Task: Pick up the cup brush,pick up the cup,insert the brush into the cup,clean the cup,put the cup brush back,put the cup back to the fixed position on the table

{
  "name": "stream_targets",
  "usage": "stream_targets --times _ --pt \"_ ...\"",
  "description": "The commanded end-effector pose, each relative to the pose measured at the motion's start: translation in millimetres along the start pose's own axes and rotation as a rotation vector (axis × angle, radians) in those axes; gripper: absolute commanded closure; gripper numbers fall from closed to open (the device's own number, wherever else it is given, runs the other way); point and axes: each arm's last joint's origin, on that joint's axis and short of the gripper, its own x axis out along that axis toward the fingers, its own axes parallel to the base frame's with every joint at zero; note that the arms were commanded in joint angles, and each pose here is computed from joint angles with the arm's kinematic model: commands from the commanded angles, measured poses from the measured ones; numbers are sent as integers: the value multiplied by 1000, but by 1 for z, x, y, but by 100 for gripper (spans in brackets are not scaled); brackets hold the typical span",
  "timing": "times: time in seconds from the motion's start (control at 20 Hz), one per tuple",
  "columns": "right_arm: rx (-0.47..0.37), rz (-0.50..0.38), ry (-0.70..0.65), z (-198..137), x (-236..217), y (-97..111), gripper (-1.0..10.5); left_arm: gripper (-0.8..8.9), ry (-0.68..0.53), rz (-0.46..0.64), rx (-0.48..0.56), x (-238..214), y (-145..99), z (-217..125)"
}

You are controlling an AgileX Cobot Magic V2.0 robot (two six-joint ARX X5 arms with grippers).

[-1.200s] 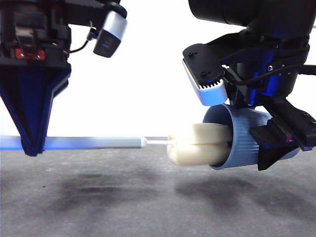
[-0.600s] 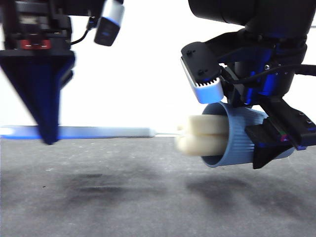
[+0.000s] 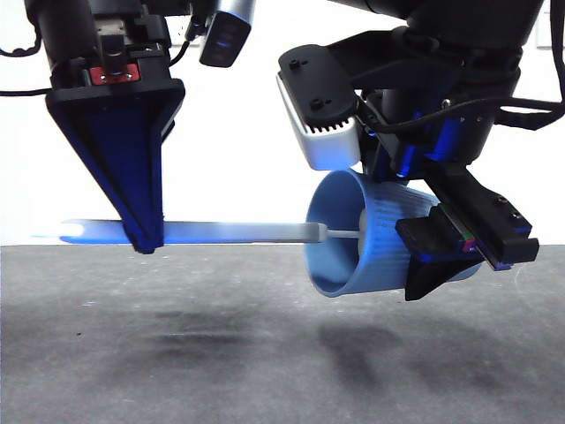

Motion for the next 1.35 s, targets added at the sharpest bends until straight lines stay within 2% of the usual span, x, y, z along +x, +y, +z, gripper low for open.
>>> stream_targets --times 0.05,0.2,0.55,0.7,0.85,1.0,1.15,1.25,1.35 --pt "5 -1 -44 7 -1 1 964 822 -19 -8 4 3 -1 3" --pt "19 -10 8 3 0 2 964 822 37 -10 -9 3 -1 -2" --pt "90 32 73 -9 5 1 964 822 212 56 -50 -2 6 -21" --pt "114 30 94 -14 6 -1 964 822 214 64 -90 -9 13 -28" --pt "192 5 149 -22 10 -5 964 822 188 84 -144 -21 22 -38" --pt "333 -14 172 -34 10 -12 964 822 167 106 -221 -34 34 -51" --pt "518 -65 158 -46 1 -23 963 822 124 137 -305 -45 47 -63" --pt "670 -108 113 -53 -11 -32 963 822 55 182 -430 -50 59 -67" --pt "848 -125 14 -60 -28 -43 964 822 -54 212 -583 -54 76 -70"
